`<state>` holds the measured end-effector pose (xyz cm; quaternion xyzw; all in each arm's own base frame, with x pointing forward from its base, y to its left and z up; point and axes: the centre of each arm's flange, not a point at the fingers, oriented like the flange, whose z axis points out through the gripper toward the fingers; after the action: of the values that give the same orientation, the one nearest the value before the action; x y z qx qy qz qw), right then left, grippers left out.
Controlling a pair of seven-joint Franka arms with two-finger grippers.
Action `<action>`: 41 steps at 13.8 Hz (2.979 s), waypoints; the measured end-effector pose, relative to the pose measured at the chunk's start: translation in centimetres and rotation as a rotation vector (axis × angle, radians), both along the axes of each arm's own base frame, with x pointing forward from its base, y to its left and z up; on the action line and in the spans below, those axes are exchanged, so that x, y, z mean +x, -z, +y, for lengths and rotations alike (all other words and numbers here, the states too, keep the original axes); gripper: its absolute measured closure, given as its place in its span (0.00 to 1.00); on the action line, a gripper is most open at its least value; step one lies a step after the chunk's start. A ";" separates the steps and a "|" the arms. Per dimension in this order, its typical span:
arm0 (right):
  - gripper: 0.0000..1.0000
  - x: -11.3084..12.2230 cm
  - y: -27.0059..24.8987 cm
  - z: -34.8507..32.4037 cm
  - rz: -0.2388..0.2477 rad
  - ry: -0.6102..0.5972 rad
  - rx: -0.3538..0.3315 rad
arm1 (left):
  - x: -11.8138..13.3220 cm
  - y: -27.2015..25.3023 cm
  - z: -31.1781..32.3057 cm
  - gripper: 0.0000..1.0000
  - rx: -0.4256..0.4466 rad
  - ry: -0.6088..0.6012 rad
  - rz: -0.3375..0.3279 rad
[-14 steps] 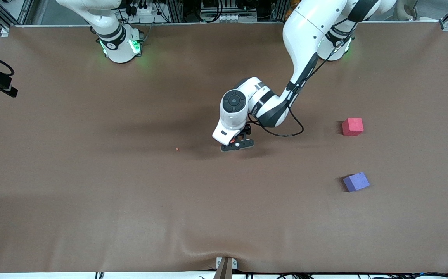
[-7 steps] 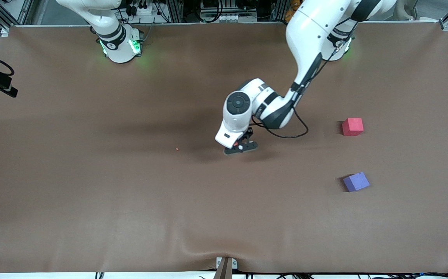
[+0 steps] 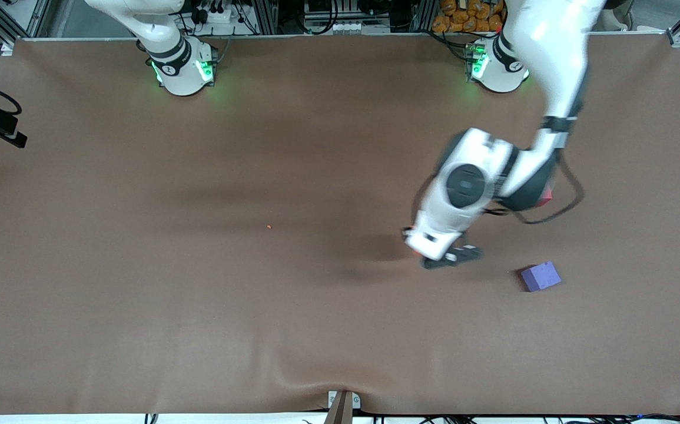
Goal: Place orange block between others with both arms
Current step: 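Carry the orange cube between the pink and blue cubes, lower it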
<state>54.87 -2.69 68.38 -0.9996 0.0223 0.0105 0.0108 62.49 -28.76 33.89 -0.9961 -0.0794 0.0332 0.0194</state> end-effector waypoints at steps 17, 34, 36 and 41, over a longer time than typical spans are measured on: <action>0.00 -0.3 0.0 0.0 0.022 0.095 -0.037 | -2.4 7.7 29.6 0.52 -0.051 0.273 0.028; 0.00 -0.3 0.0 0.5 0.022 0.085 -0.037 | -3.5 11.9 30.5 0.52 -0.061 0.256 0.001; 0.00 -0.3 0.0 0.6 0.022 0.084 -0.037 | -3.5 11.9 30.5 0.36 -0.061 0.256 -0.003; 0.00 -0.3 0.0 0.6 0.022 0.083 -0.037 | -2.4 8.5 30.6 0.00 -0.046 0.257 -0.056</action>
<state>54.60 -2.11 68.41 -0.9977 0.0642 0.0205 -0.0074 60.08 1.81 25.37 -0.9988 0.0493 0.0047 -0.0016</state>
